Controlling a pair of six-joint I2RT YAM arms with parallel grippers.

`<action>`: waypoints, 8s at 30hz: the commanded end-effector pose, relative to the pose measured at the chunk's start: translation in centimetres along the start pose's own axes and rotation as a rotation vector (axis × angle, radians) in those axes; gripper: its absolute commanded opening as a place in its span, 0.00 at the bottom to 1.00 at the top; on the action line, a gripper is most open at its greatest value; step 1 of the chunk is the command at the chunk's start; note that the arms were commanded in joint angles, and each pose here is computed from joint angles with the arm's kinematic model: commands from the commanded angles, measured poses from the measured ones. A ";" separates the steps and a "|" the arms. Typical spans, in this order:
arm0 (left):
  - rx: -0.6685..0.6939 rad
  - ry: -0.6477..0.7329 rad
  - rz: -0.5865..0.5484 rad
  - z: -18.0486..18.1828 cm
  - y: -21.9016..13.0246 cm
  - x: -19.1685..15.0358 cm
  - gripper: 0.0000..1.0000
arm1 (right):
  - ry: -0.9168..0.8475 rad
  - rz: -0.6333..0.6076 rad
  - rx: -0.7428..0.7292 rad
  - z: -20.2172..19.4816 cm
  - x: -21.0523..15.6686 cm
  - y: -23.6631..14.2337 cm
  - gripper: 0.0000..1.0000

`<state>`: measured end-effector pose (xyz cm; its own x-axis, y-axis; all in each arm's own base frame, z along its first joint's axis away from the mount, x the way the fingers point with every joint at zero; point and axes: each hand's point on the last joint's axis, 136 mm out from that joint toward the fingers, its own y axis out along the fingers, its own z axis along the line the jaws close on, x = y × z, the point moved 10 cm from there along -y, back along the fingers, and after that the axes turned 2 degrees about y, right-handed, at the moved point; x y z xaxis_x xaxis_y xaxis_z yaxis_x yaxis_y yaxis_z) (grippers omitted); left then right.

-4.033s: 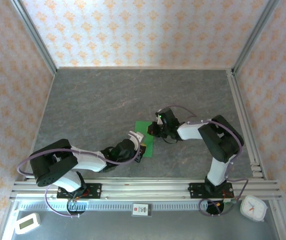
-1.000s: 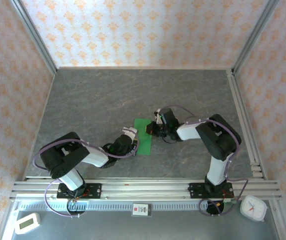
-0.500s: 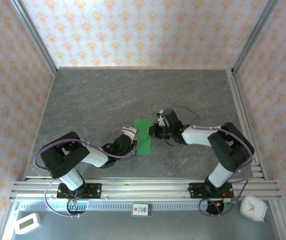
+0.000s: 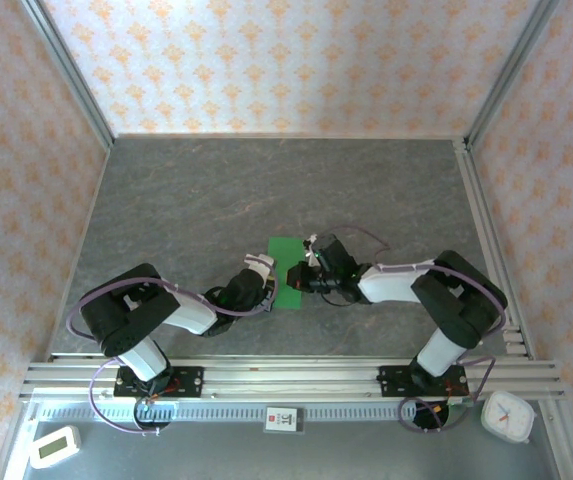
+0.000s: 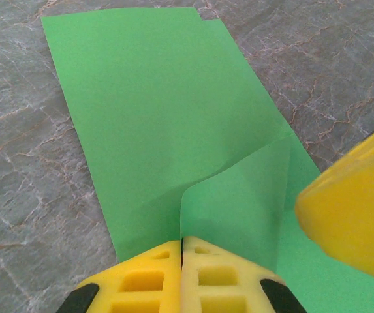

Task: Fold a paper plane with a square sheet of paper (pick it up from the middle)
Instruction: Fold the triangle a second time at the center of the table.

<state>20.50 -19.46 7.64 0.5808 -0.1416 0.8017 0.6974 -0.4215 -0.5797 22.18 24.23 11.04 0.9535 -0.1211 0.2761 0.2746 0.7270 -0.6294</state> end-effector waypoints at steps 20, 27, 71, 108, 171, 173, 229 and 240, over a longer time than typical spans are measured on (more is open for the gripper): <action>0.030 -0.045 -0.036 0.7 -1.4 2.1 0.10 | 0.062 0.019 -0.157 -3.3 -0.9 2.4 0.00; -0.109 -0.091 -0.068 -0.4 -3.6 3.6 0.20 | 0.064 0.044 -0.207 -3.9 -1.2 2.5 0.00; -0.036 -0.316 0.089 2.3 -5.1 -6.1 0.00 | 0.099 0.065 -0.263 -5.2 -2.2 2.8 0.00; -0.078 -0.196 0.134 0.3 -2.3 -4.1 0.00 | 0.053 0.055 -0.210 -3.0 -0.9 2.3 0.00; -0.048 -0.182 0.075 -0.4 -2.0 0.6 0.00 | -0.006 0.095 -0.249 -2.2 -2.9 2.9 0.00; -0.054 -0.177 0.081 -0.5 -1.5 0.7 0.00 | -0.003 0.097 -0.231 -1.9 -3.2 2.9 0.00; 0.024 0.086 0.347 -3.3 2.5 0.2 0.00 | 0.080 0.060 -0.249 -4.2 0.1 0.8 0.00; 0.017 0.033 0.404 -2.1 1.3 -3.2 0.00 | 0.003 0.037 -0.313 -2.7 4.4 1.3 0.00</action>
<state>21.45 -23.77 8.50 0.6910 -0.2158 0.6899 0.5758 -0.4125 -0.7058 26.14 23.74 10.02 0.9649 -0.1065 0.2399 0.2572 0.5656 -0.7836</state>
